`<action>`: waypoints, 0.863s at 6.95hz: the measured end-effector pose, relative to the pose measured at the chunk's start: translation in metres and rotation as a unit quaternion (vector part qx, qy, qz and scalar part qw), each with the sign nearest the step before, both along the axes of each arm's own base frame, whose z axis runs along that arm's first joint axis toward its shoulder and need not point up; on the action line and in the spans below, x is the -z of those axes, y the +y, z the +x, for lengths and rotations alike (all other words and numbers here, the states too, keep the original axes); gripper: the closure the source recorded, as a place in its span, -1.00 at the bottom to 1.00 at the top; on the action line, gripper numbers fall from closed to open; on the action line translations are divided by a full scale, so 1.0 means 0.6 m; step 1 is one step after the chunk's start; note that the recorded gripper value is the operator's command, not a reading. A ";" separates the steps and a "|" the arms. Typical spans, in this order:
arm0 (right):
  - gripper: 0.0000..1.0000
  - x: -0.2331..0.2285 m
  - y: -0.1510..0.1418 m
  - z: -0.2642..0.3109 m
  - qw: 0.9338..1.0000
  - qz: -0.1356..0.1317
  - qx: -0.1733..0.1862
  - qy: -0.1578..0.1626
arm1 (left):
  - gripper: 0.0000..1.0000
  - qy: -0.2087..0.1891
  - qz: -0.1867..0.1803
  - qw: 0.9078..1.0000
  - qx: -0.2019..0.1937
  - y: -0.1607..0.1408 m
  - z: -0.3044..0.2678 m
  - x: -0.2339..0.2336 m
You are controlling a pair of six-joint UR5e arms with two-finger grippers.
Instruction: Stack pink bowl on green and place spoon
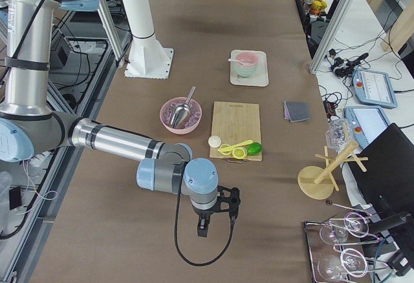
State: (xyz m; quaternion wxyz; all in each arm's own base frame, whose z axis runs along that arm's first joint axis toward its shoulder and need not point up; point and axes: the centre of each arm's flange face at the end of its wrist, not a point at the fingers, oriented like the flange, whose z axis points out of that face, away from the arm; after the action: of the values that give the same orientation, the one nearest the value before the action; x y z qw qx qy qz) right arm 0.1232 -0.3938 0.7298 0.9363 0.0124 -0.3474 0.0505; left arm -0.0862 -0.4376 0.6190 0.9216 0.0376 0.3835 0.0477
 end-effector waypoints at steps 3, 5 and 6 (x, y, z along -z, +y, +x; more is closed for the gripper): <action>-1.00 0.002 0.000 -0.004 1.000 0.000 -0.001 -0.016 | -0.98 -0.001 0.001 1.000 0.000 -0.001 0.000 0.001; -1.00 0.002 0.000 -0.005 1.000 0.000 -0.002 -0.019 | -0.98 0.000 0.001 1.000 0.000 -0.002 0.000 0.001; -1.00 -0.001 0.004 -0.006 1.000 -0.002 -0.002 -0.020 | -0.98 -0.001 0.002 1.000 0.000 -0.002 0.000 0.002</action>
State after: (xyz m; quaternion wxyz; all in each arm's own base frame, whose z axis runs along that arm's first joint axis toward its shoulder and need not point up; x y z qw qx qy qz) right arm 0.1199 -0.3915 0.7302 0.9291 0.0104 -0.3659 0.0531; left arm -0.0864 -0.4390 0.6178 0.9217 0.0390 0.3828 0.0488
